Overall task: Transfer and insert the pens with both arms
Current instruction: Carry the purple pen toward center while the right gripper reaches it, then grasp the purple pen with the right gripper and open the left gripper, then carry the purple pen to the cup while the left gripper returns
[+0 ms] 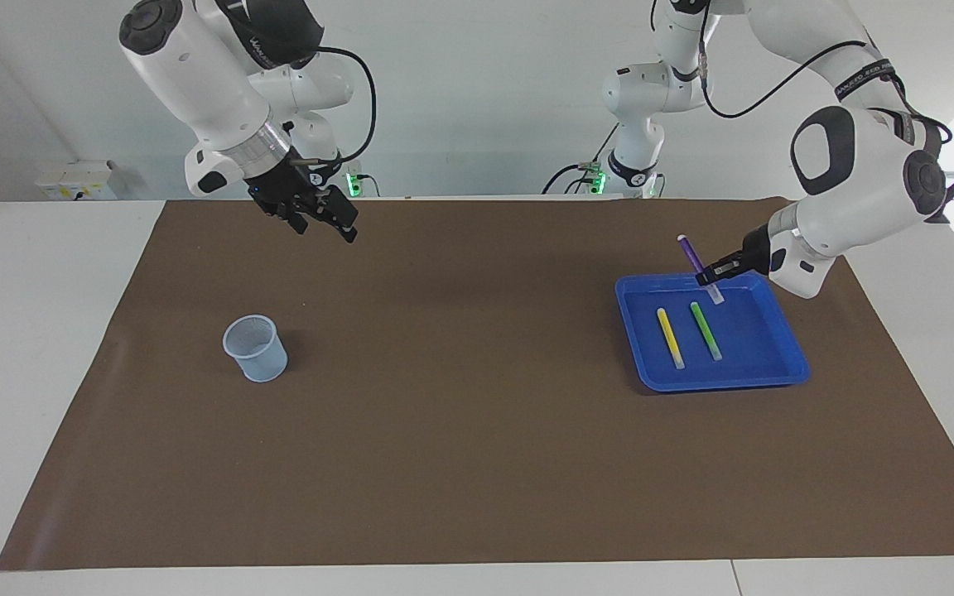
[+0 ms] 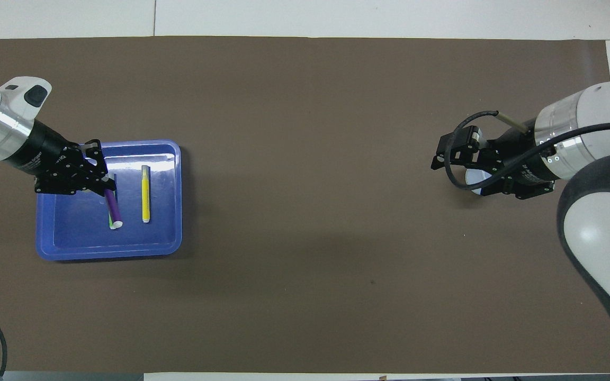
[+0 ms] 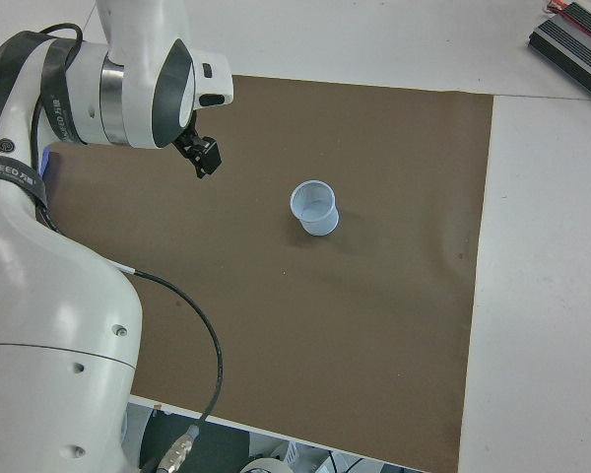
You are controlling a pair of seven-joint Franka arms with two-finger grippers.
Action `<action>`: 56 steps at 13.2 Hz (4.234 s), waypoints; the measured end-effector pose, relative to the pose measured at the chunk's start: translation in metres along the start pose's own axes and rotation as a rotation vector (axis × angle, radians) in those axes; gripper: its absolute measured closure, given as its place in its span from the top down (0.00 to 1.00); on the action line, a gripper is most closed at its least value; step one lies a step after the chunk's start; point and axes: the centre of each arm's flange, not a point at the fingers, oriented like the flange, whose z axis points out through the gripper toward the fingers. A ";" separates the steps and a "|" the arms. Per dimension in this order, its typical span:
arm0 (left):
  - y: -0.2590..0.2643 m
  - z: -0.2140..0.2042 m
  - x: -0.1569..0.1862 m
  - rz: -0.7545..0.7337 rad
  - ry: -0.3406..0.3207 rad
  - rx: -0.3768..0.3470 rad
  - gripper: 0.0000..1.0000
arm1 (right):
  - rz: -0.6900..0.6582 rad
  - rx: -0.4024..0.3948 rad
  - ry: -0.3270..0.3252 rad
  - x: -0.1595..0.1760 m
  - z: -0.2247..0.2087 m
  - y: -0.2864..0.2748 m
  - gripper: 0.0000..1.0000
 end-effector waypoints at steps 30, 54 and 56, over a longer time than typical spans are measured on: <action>0.132 0.092 -0.156 -0.970 -0.555 -0.599 0.16 | -0.355 0.211 0.197 -0.123 0.042 -0.168 0.99; 0.127 0.076 -0.150 -0.992 -0.527 -0.677 1.00 | -0.448 0.041 0.280 -0.058 0.040 -0.119 0.18; 0.122 0.078 -0.146 -0.966 -0.443 -0.643 1.00 | -0.576 -0.085 0.282 -0.026 0.041 -0.079 0.18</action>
